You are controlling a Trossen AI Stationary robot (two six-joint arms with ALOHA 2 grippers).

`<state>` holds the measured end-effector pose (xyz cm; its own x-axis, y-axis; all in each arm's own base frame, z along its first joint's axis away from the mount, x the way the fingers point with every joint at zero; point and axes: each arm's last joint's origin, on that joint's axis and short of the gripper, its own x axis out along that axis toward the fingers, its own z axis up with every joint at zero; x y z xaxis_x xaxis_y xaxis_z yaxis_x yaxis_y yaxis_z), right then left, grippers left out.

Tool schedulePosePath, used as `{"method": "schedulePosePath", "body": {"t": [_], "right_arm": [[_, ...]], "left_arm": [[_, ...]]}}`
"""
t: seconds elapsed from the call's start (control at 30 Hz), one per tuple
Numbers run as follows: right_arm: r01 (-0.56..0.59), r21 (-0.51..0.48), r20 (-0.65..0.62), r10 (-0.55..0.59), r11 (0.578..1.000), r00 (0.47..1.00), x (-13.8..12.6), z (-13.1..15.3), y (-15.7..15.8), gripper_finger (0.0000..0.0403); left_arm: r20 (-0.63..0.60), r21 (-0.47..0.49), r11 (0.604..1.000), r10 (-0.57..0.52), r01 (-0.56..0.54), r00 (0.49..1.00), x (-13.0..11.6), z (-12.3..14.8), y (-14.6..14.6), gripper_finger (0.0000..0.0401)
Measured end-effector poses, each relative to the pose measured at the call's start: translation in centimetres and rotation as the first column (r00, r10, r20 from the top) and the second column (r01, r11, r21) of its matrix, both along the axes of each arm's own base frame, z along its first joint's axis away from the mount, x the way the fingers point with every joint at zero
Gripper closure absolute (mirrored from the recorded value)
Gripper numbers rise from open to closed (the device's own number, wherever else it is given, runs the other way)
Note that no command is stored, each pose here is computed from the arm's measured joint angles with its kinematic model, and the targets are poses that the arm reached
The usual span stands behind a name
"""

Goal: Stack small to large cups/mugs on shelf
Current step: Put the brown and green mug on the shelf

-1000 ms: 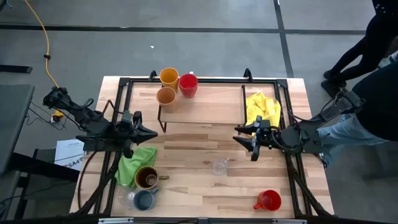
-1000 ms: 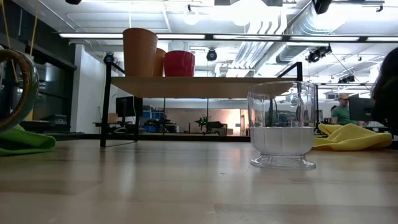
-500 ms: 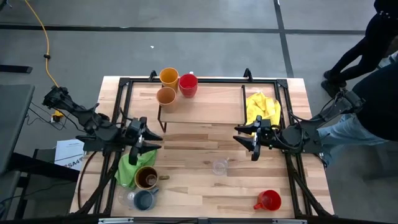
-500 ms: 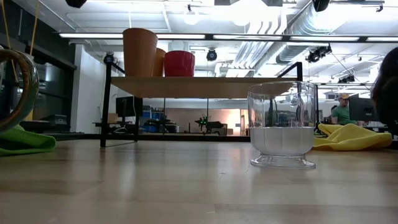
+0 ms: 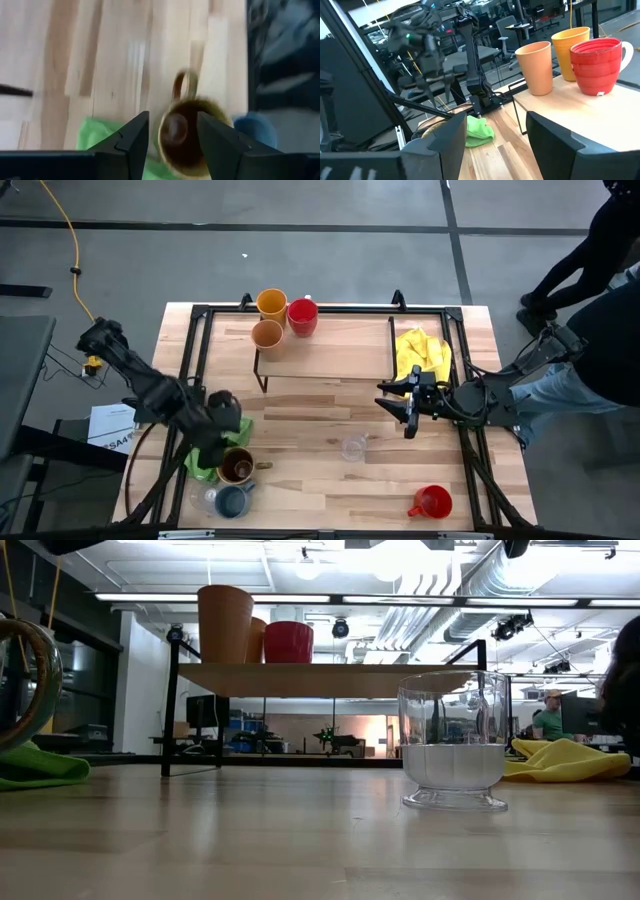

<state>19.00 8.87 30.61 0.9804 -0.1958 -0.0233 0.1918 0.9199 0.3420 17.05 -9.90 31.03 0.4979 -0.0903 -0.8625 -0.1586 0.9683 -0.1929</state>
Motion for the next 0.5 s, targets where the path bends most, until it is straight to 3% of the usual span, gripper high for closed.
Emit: {"method": "schedulePosePath", "body": {"t": [0.23,0.5], "right_arm": [[0.0,-0.02,-0.004,0.0,1.0,1.0,0.0,0.0,0.0,0.0206],[0.0,-0.02,-0.005,0.0,1.0,1.0,0.0,0.0,0.0,0.0206]], "left_arm": [[-0.198,0.072,0.997,-0.015,0.03,0.98,0.7,-3.8,-3.2,0.0246],[-0.296,0.176,0.984,0.04,0.014,0.954,1.5,-6.2,-4.4,0.0195]]}}
